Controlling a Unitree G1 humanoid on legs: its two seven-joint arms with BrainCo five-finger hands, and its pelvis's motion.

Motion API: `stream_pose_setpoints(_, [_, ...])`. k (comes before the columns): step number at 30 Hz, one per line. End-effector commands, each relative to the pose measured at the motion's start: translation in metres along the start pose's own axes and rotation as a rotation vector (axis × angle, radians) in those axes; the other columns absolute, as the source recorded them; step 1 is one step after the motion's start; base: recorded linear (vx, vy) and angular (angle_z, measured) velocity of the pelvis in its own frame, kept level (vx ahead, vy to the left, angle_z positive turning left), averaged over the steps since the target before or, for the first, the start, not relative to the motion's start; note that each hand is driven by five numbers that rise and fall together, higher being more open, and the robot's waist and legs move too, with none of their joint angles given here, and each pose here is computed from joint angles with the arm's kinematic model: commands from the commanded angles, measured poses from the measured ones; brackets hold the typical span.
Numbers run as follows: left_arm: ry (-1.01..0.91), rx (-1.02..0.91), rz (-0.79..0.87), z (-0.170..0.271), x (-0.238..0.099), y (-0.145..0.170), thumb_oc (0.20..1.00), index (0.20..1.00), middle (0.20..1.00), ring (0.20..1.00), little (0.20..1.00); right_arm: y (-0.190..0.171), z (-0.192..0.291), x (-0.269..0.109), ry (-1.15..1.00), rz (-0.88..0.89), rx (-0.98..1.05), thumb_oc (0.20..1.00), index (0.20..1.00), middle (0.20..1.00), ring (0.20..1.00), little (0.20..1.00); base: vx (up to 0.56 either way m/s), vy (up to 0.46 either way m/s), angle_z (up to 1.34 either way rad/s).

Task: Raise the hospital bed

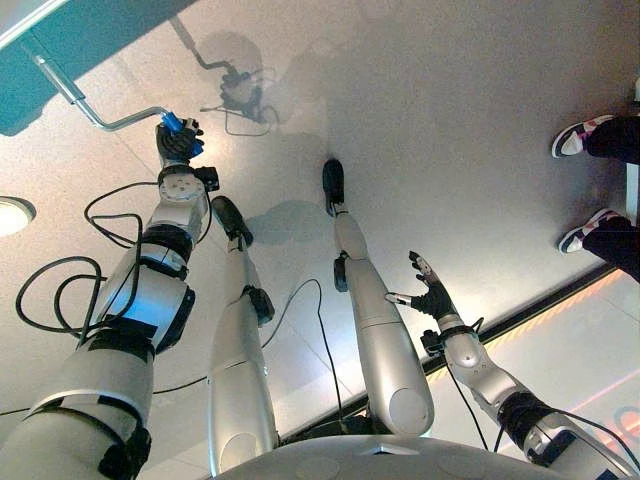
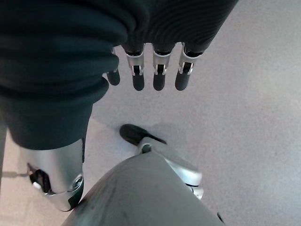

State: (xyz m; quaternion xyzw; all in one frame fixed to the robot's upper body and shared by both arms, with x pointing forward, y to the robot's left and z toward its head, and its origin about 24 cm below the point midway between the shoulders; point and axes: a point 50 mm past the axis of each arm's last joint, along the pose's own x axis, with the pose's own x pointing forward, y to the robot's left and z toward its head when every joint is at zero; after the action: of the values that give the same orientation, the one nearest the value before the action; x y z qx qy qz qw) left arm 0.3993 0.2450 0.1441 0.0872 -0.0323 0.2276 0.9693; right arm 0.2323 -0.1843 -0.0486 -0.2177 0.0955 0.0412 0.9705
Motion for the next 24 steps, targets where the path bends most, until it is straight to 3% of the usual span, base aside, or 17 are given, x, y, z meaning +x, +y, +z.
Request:
stream_pose_setpoints(1, [-0.103, -0.017, -0.034, 0.0257, 0.0043, -0.0056, 0.391, 0.391, 0.391, 0.391, 0.391, -0.0058, -0.0147, -0.0139, 0.042, 0.008, -0.022, 1.000, 1.000, 1.000, 1.000, 1.000, 0.00, 0.000, 0.00])
stream_pose_setpoints(2, [-0.104, -0.017, -0.034, 0.0258, 0.0044, -0.0054, 0.413, 0.413, 0.413, 0.413, 0.413, -0.0056, -0.0149, -0.0141, 0.043, 0.009, -0.022, 1.000, 1.000, 1.000, 1.000, 1.000, 0.00, 0.000, 0.00])
stream_pose_setpoints(3, [-0.104, -0.017, -0.034, 0.0260, 0.0045, -0.0051, 0.545, 0.545, 0.545, 0.545, 0.545, -0.0055, -0.0153, -0.0141, 0.044, 0.009, -0.022, 1.000, 1.000, 1.000, 1.000, 1.000, 0.00, 0.000, 0.00])
stream_pose_setpoints(4, [-0.102, -0.021, -0.035, 0.0257, 0.0045, -0.0050, 0.865, 0.865, 0.865, 0.865, 0.865, -0.0055, -0.0152, -0.0141, 0.044, 0.010, -0.023, 1.000, 1.000, 1.000, 1.000, 1.000, 0.00, 0.000, 0.00])
stream_pose_setpoints(5, [-0.100, -0.024, -0.037, 0.0253, 0.0043, -0.0055, 0.959, 0.959, 0.959, 0.959, 0.959, -0.0055, -0.0155, -0.0143, 0.045, 0.009, -0.023, 1.000, 1.000, 1.000, 1.000, 1.000, 0.00, 0.000, 0.00])
stream_pose_setpoints(6, [-0.100, -0.025, -0.041, 0.0253, 0.0042, -0.0062, 1.000, 1.000, 1.000, 1.000, 1.000, -0.0054, -0.0156, -0.0148, 0.045, 0.008, -0.022, 1.000, 1.000, 1.000, 1.000, 1.000, 0.00, 0.000, 0.00])
stream_pose_setpoints(24, [-0.098, -0.022, -0.041, 0.0256, 0.0044, -0.0066, 1.000, 1.000, 1.000, 1.000, 1.000, -0.0052, -0.0152, -0.0150, 0.042, 0.015, -0.021, 1.000, 1.000, 1.000, 1.000, 1.000, 0.00, 0.000, 0.00])
